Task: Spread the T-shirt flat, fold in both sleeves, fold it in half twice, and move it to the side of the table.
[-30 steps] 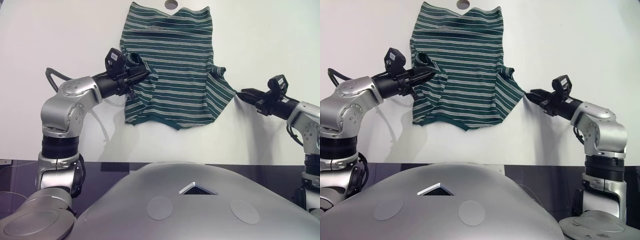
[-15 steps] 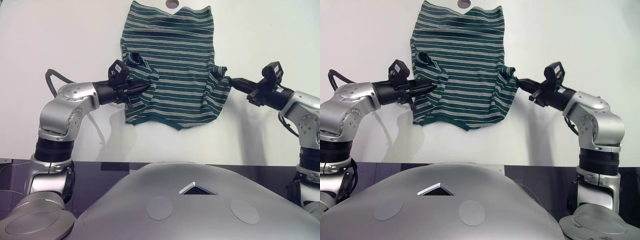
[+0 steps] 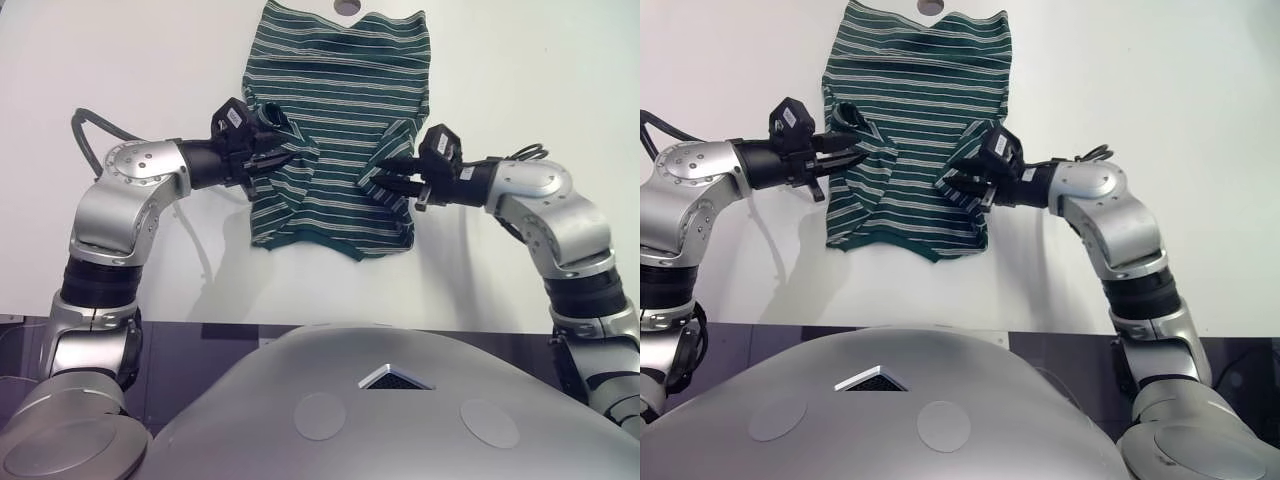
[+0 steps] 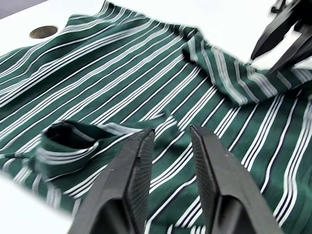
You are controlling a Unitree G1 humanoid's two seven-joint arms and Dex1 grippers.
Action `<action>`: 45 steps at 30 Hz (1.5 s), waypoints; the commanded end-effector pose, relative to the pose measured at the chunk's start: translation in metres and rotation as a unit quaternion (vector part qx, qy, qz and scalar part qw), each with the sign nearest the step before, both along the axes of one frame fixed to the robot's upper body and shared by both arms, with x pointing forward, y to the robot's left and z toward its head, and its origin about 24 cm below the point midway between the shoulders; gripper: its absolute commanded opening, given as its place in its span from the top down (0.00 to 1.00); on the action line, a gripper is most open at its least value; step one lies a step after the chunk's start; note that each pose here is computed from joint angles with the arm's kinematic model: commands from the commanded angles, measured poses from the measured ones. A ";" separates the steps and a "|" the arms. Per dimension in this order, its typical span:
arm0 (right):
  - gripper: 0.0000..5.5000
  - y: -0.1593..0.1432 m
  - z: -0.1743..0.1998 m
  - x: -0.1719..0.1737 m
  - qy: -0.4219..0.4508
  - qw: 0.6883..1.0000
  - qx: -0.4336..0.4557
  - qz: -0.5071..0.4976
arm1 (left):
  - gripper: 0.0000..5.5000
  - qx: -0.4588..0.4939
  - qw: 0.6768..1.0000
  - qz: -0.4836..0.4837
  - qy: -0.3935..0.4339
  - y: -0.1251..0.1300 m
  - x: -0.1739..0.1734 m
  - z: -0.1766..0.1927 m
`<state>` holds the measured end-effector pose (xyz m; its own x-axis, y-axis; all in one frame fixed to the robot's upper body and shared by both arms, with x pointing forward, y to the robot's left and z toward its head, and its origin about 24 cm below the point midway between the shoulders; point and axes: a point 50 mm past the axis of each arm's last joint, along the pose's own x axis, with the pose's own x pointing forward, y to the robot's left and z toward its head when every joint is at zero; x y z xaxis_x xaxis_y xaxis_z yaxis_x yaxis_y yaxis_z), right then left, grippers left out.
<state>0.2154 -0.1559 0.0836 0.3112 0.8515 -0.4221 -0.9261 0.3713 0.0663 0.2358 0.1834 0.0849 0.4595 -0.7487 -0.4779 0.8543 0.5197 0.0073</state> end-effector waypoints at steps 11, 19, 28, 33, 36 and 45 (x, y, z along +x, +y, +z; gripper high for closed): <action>0.62 -0.058 -0.051 -0.040 -0.325 0.902 -0.214 0.189 | 0.50 0.240 0.937 -0.242 -0.074 0.030 -0.046 -0.029; 0.69 -0.026 -0.056 -0.046 -0.395 0.880 -0.171 0.202 | 0.62 0.240 0.917 -0.297 -0.114 0.017 -0.049 -0.045; 1.00 -0.017 -0.022 -0.045 -0.184 0.953 -0.140 0.194 | 0.93 0.205 0.924 -0.309 0.096 0.032 -0.078 -0.047; 1.00 -0.018 0.011 -0.069 0.098 0.972 -0.032 0.209 | 1.00 0.092 0.931 -0.270 0.229 0.035 -0.086 -0.023; 1.00 -0.019 0.020 -0.032 0.097 0.990 0.048 0.093 | 1.00 -0.031 0.953 -0.196 0.231 0.031 -0.059 0.004; 1.00 -0.045 -0.019 0.089 0.100 0.959 0.168 -0.205 | 1.00 -0.099 0.983 0.095 0.119 0.020 0.076 0.005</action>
